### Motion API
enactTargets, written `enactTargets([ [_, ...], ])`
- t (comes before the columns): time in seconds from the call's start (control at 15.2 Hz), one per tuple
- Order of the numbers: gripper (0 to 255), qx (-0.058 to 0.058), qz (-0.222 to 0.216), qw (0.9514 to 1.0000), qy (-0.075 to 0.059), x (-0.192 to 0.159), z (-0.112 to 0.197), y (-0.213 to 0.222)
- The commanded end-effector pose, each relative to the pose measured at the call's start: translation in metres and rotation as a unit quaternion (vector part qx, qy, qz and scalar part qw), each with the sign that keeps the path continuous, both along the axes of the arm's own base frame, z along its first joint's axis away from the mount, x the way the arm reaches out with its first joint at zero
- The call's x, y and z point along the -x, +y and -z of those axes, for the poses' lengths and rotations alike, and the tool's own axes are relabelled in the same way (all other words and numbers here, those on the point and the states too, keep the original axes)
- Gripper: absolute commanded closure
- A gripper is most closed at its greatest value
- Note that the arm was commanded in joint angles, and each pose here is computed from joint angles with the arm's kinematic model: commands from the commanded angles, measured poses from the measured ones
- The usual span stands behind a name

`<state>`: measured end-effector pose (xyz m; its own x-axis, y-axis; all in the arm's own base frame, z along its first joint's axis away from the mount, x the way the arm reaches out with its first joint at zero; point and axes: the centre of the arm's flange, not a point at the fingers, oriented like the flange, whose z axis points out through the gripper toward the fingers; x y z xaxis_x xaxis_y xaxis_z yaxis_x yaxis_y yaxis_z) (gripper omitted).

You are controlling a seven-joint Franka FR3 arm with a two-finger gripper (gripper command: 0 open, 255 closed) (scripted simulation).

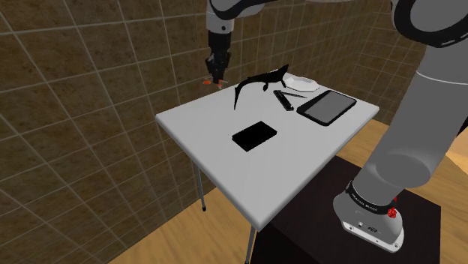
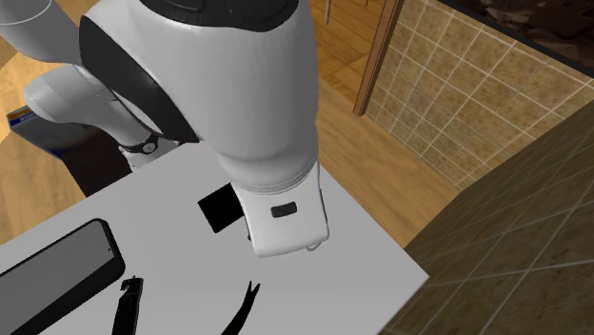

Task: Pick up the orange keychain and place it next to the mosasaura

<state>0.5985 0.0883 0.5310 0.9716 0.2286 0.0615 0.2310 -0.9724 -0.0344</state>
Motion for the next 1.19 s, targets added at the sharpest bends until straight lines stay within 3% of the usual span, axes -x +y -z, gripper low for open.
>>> enactTargets([
  [0.0, 255, 0.000, 0.000, 1.0000, 0.000, -0.018, 0.001, -0.014],
  [0.46, 255, 0.000, 0.000, 1.0000, 0.000, -0.095, 0.001, -0.076],
  [1.12, 255, 0.000, 0.000, 1.0000, 0.000, -0.095, 0.054, -0.076],
])
